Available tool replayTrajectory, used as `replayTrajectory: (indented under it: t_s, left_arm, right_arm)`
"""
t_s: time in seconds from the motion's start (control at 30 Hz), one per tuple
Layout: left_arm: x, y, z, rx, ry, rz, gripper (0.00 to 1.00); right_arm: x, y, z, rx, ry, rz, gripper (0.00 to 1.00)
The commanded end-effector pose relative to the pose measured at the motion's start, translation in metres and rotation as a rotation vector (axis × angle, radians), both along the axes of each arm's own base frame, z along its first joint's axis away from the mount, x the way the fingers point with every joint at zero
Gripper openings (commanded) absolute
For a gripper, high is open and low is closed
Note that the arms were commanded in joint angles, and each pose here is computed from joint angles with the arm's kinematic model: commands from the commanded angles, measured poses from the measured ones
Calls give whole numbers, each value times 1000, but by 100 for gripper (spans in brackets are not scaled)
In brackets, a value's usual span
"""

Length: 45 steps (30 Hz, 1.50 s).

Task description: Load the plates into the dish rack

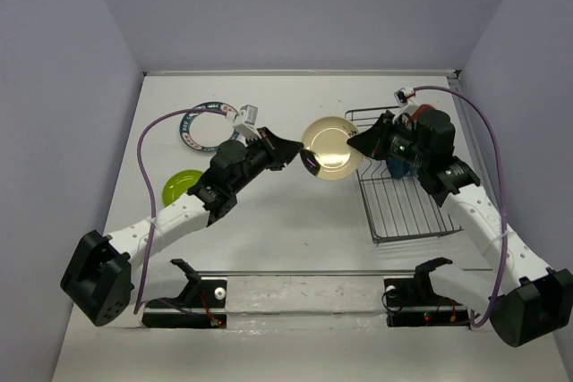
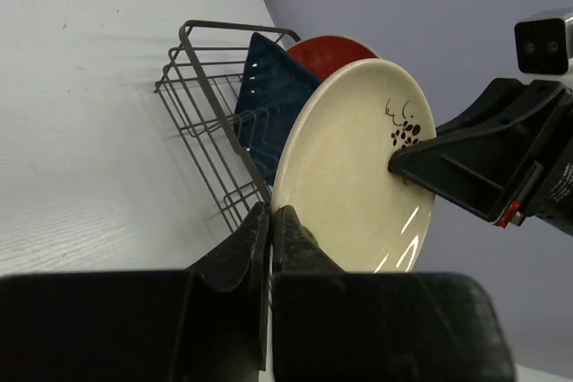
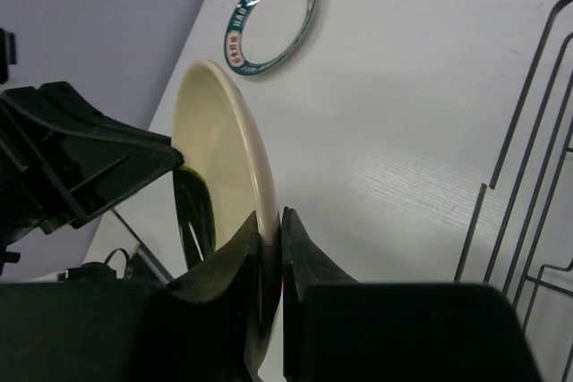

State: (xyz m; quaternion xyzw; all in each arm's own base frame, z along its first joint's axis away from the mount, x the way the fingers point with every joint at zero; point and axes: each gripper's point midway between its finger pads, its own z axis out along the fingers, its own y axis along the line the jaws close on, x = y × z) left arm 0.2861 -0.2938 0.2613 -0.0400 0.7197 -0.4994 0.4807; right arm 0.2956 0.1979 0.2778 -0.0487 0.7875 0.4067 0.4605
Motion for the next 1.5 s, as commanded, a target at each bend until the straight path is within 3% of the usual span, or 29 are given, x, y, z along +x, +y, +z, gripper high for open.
replayTrajectory:
  t_s: [0.0,0.03,0.1,0.13,0.2,0.23,0.3,0.47,0.7,0.9,1.0,1.47]
  left_arm:
    - [-11,-1,38,-77,-117,-36,12]
    - [-11,-1,38,-74,-119,-34,26]
    - [-13,2,40,-72,-130,-31,44]
    - [-14,3,40,-65,-137,-32,61]
    - [-16,7,38,-32,-138,-26,76]
    - [-16,14,35,-1,-143,-5,90]
    - [-18,24,40,18,-161,23,99]
    - [-23,52,38,178,-180,80,99]
    - [-41,79,53,272,-211,107,99]
    - [-50,98,51,395,-214,119,99]
    - [-46,120,49,455,-222,215,99]
    - [-45,129,32,496,-222,234,99]
  right_arm:
    - [-5,2,29,47,-101,10,7]
    - [-4,0,28,37,-96,-6,7]
    - [2,-10,31,1,-116,-69,7]
    - [3,-15,29,-23,-105,-92,7]
    - [13,-34,39,-100,-150,-186,7]
    - [18,-50,35,-156,-138,-272,7]
    - [23,-69,39,-246,-155,-346,7]
    - [34,-123,40,-463,-165,-577,7]
    - [38,-162,49,-680,-160,-701,7]
    - [48,-174,43,-822,-110,-713,7]
    - [53,-169,36,-847,-88,-691,7]
    - [79,-154,1,-1124,20,-581,7]
